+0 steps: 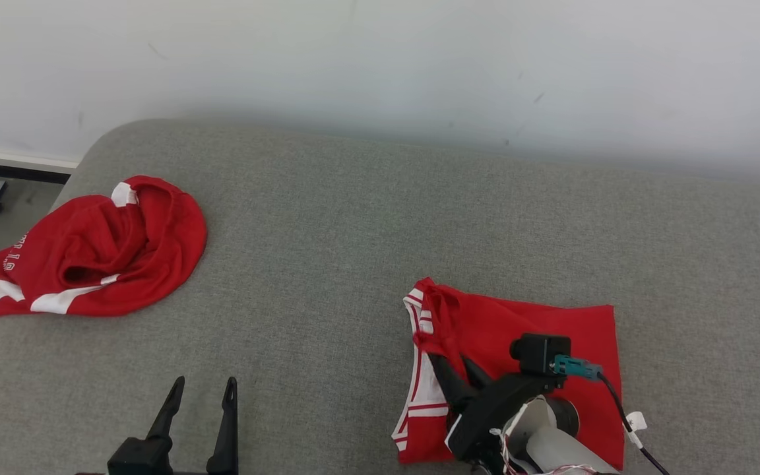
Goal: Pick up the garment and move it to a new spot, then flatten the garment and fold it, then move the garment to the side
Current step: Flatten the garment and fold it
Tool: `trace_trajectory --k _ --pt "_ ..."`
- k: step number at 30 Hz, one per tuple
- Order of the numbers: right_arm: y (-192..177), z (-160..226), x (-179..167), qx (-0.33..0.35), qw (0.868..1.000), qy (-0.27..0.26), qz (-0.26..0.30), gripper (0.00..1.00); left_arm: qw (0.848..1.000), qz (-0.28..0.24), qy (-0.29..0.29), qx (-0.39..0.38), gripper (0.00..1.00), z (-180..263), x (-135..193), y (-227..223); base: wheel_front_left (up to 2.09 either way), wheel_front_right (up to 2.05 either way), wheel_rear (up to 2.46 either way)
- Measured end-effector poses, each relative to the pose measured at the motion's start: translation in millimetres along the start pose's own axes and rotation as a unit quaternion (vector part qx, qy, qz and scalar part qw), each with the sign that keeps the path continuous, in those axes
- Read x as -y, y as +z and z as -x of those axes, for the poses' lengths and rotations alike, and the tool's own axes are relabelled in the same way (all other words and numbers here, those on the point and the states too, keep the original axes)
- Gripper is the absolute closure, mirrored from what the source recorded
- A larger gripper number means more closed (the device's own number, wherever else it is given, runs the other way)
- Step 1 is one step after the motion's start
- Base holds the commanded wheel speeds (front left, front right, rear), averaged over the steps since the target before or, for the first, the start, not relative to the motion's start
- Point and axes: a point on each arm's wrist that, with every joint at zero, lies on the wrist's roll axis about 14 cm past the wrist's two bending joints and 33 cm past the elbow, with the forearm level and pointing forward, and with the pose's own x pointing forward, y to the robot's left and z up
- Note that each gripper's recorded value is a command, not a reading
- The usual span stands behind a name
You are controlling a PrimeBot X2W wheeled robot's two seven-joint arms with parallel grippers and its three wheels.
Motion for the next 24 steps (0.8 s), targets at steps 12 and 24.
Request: trace_trajectory --k 12,24 --pt "89 17 21 0.137 0.989 -0.010 0.048 0.00 1.000 0.003 -0.001 0.008 0.00 -3 -2 4 0.00 0.00 0.00" --pt "166 126 110 0.278 0.933 -0.156 0.165 0.00 1.000 -0.003 -0.011 0.011 0.00 -5 2 6 0.00 0.00 0.00"
